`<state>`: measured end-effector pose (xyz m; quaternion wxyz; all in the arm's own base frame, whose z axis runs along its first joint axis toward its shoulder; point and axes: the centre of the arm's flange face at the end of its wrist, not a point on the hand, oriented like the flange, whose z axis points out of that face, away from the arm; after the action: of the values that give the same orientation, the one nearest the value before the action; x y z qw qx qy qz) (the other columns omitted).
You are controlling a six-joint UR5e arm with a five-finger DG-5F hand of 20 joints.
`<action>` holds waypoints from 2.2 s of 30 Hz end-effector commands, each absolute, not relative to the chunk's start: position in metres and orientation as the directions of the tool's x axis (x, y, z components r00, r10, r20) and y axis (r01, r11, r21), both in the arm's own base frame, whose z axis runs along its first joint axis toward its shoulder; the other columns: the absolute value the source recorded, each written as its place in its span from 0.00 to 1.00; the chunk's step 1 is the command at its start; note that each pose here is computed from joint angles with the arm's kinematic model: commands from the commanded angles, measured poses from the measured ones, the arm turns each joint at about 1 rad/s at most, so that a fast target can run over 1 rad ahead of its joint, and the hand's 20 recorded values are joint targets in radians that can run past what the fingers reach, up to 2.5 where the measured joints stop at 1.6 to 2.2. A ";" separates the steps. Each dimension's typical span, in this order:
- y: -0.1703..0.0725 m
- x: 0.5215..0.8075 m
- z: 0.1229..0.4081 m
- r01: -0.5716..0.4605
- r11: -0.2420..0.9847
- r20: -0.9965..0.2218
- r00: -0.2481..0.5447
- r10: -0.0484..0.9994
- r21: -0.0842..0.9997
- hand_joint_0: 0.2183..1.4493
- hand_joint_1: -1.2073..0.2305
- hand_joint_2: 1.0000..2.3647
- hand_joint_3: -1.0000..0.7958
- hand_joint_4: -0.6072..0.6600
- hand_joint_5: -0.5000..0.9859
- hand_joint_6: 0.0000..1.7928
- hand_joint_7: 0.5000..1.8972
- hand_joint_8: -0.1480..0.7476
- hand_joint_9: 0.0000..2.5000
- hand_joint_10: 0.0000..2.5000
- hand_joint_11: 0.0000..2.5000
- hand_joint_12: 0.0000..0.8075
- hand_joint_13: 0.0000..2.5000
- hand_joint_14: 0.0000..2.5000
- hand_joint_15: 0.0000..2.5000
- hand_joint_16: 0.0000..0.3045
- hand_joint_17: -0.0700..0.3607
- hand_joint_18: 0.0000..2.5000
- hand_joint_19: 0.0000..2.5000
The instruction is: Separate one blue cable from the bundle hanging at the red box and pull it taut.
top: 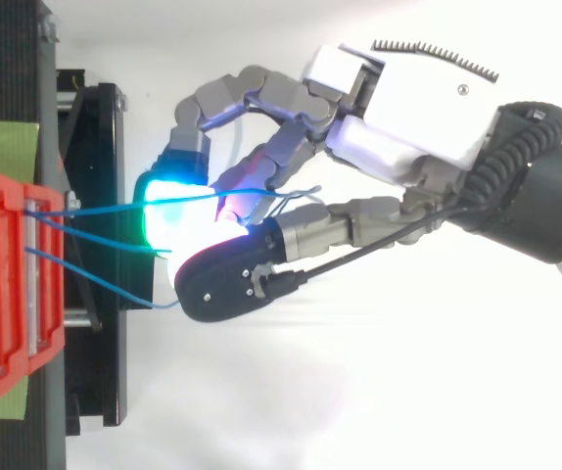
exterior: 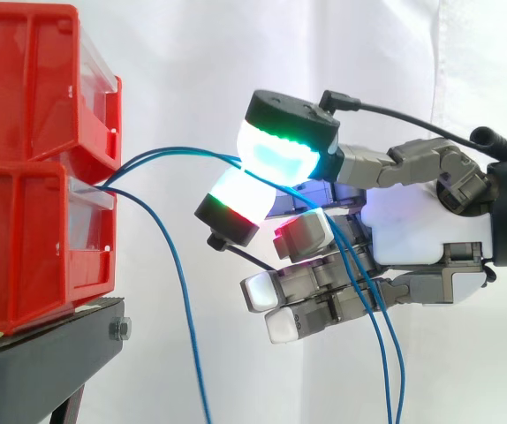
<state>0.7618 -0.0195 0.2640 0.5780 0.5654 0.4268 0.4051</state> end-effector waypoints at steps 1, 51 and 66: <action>-0.019 0.761 0.264 0.017 0.023 -0.027 0.305 0.952 1.000 0.41 0.20 0.00 0.28 0.45 0.23 0.52 0.34 0.51 0.49 0.01 0.46 0.41 0.36 0.01 0.24 0.13 0.37 0.30 0.19; -0.029 0.739 0.298 0.092 0.003 -0.032 0.309 0.951 0.996 0.26 0.15 0.00 0.28 0.50 0.24 0.51 0.28 0.49 0.46 0.00 0.44 0.43 0.31 0.01 0.22 0.13 0.37 0.24 0.17; -0.032 0.727 0.314 0.131 0.009 -0.049 0.307 0.950 0.991 0.31 0.43 0.01 0.33 0.49 0.26 0.47 0.35 0.46 0.47 0.01 0.37 0.41 0.30 0.01 0.21 0.13 0.37 0.21 0.17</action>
<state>0.7298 -0.0310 0.3126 0.5491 0.5938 0.4499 0.3788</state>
